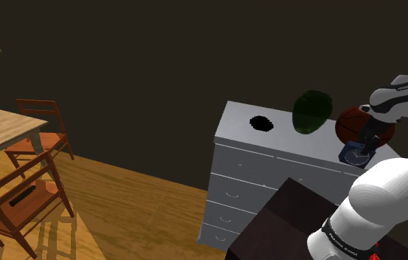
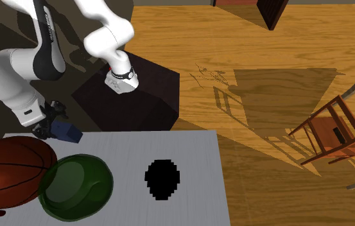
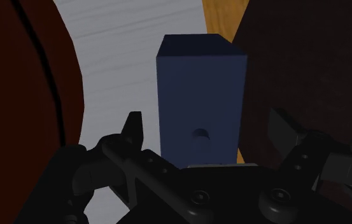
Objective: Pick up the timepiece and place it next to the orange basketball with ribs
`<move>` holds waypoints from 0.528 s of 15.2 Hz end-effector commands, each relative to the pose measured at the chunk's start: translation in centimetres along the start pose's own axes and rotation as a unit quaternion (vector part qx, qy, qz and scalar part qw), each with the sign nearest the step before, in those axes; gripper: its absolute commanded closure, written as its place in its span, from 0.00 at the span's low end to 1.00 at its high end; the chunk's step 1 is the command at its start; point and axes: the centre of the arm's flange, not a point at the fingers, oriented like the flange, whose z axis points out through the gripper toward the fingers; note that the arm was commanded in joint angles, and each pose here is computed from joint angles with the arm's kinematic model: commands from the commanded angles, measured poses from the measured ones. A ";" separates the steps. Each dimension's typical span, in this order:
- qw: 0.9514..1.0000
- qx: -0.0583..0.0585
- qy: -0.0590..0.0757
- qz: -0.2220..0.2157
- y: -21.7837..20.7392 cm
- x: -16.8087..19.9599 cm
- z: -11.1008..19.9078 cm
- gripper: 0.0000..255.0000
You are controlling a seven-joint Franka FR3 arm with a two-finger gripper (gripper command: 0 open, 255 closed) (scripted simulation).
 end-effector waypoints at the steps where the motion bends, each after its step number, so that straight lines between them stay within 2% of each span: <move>1: 1.000 0.002 -0.001 0.001 0.0 -0.1 0.2 0.00; 5: 1.000 0.002 -0.001 0.001 0.0 -0.1 -4.8 0.00; 8: 1.000 0.002 -0.001 0.001 0.0 -0.1 -4.8 0.00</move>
